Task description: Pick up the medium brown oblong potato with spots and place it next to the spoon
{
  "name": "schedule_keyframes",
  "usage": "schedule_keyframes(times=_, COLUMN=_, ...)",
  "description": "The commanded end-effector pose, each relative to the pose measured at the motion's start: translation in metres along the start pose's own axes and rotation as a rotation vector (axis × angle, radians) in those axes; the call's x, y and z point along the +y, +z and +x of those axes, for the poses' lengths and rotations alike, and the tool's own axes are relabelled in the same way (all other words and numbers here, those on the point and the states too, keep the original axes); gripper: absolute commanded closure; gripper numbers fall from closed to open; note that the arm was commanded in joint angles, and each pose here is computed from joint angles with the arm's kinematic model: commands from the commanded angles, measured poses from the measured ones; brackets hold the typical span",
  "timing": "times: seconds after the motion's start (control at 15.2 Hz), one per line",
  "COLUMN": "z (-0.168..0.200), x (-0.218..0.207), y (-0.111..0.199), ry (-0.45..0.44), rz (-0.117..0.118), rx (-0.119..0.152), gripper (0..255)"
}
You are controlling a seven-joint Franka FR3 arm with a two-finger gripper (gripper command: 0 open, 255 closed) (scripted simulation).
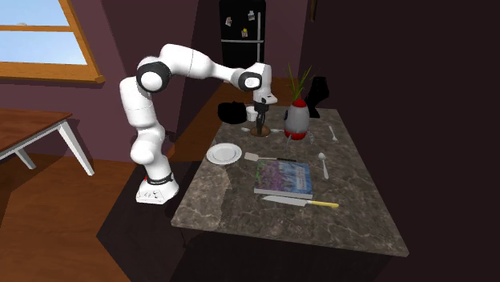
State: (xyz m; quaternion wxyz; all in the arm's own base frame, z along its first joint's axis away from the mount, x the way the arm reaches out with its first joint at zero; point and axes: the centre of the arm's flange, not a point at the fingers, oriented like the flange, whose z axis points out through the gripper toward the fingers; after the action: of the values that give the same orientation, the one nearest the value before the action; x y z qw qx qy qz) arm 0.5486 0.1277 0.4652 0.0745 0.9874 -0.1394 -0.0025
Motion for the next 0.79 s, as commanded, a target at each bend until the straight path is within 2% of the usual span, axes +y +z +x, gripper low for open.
schedule_keyframes(times=0.0, z=0.005, x=-0.024, y=-0.007, ry=0.001, rz=0.000, rx=0.000, gripper=255)
schedule_keyframes(times=0.73, z=0.037, x=-0.165, y=-0.028, ry=0.001, rz=0.000, rx=0.000, gripper=255)
